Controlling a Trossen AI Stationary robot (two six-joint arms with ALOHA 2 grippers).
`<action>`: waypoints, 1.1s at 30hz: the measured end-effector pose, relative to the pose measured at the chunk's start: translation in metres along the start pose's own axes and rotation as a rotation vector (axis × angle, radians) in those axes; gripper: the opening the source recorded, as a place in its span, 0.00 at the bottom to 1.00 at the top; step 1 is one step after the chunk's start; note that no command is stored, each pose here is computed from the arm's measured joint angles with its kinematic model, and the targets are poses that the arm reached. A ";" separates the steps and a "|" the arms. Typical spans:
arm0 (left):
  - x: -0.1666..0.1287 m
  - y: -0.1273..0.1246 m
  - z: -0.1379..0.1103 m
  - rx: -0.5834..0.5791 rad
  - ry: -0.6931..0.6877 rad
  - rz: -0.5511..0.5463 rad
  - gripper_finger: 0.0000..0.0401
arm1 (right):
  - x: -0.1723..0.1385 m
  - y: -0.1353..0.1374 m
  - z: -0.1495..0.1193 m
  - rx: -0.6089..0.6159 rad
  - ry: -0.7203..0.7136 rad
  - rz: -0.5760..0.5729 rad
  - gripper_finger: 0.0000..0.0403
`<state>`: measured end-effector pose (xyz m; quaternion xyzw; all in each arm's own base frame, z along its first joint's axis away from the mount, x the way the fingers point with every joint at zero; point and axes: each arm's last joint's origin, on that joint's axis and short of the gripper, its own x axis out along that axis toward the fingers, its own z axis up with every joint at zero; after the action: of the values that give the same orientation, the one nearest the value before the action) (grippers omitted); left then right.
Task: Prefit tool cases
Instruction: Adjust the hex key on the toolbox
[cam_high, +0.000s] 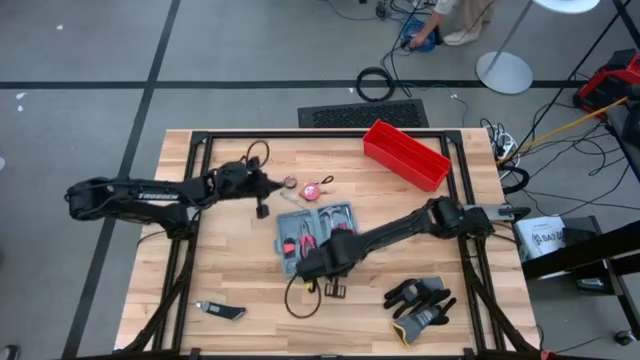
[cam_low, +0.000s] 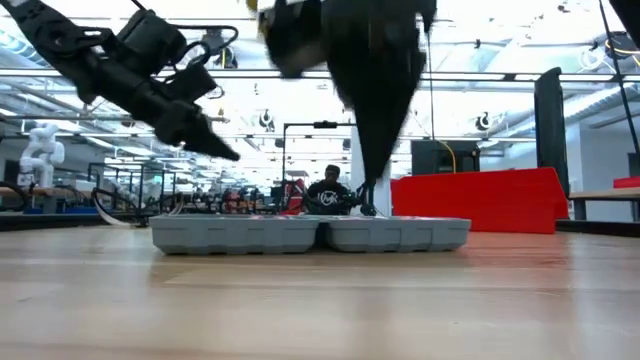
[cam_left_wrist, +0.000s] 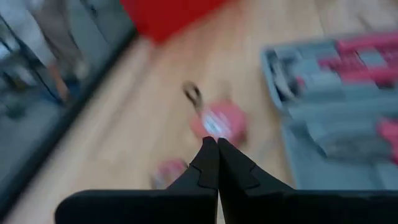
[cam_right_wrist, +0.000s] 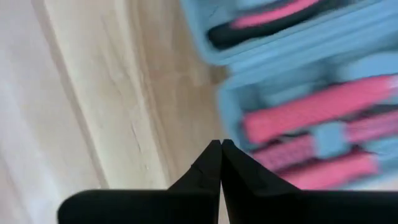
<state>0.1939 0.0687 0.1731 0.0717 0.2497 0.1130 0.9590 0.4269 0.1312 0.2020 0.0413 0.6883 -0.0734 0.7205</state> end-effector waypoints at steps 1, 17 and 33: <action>0.002 0.003 0.002 0.007 -0.035 0.009 0.00 | -0.012 -0.005 -0.001 0.007 -0.028 -0.005 0.00; 0.057 0.039 0.004 0.011 0.227 -0.161 0.00 | -0.005 -0.187 0.028 -0.262 -0.356 0.286 0.00; 0.004 0.039 0.025 0.084 0.244 -0.363 0.00 | 0.006 -0.222 0.004 -0.365 -0.638 0.343 0.00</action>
<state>0.2020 0.1050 0.2002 0.0514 0.3770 -0.0643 0.9225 0.3953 -0.0882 0.2054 0.0021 0.4151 0.1625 0.8952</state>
